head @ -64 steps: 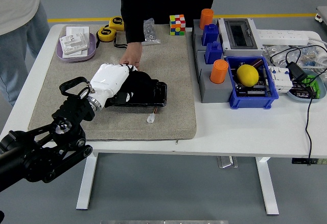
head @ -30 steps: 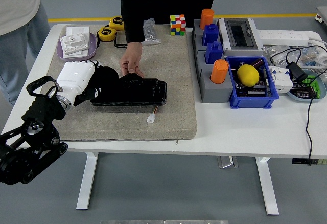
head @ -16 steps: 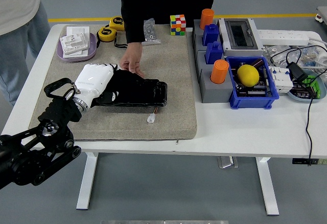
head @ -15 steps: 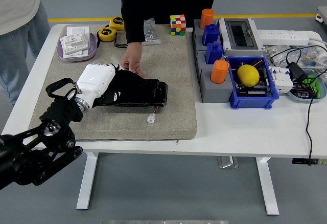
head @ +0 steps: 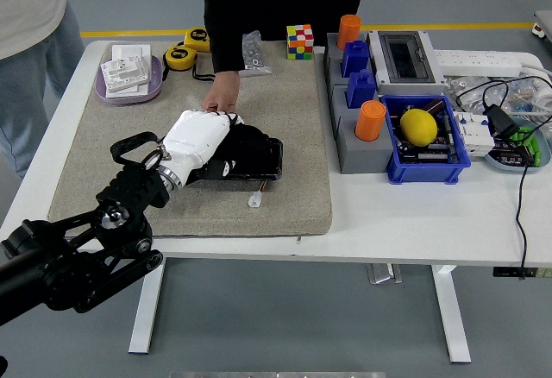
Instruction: Pick the rag up,wipe the panel,place it on the desk
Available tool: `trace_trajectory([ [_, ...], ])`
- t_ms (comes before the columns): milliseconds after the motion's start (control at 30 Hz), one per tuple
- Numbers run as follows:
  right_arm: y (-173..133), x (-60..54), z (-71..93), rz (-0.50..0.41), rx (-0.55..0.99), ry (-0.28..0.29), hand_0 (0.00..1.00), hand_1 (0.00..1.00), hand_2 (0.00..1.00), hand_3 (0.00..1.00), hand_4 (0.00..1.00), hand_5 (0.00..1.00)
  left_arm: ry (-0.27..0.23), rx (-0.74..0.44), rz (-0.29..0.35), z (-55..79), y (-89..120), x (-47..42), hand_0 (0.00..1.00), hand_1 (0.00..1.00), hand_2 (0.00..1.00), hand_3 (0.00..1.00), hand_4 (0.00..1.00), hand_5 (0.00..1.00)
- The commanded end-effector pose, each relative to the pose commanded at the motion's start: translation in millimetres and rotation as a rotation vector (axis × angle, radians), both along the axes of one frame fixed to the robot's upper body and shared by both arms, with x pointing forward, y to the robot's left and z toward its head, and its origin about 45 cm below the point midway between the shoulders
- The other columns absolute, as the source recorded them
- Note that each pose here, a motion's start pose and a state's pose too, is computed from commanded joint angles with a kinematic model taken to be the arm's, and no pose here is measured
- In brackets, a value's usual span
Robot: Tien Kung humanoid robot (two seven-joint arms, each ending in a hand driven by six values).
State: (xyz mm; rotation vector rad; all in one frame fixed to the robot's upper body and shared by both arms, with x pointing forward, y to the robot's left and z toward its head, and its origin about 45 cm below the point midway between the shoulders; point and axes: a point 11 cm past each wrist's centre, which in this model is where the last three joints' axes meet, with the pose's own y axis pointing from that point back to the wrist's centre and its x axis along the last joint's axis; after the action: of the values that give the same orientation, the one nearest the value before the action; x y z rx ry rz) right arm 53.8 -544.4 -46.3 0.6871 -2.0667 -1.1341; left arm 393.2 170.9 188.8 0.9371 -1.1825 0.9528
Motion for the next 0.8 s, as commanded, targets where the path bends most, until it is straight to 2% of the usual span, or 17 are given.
trace_trajectory([
  [200, -1, 0.9, 0.7, 0.003, 0.001, 0.001, 0.691, 0.469, 0.647, 0.621, 0.998, 0.691, 0.001, -0.006, -0.042, 2.0, -17, -3.8, 0.227, 0.124, 0.414, 0.265, 0.087, 0.002],
  [800, -1, 1.5, 0.9, 0.004, 0.001, 0.002, 0.688, 0.469, 0.648, 0.620, 0.998, 0.690, 0.018, -0.007, -0.120, -1.6, -44, -16.7, 0.227, 0.124, 0.414, 0.266, 0.090, 0.002],
])
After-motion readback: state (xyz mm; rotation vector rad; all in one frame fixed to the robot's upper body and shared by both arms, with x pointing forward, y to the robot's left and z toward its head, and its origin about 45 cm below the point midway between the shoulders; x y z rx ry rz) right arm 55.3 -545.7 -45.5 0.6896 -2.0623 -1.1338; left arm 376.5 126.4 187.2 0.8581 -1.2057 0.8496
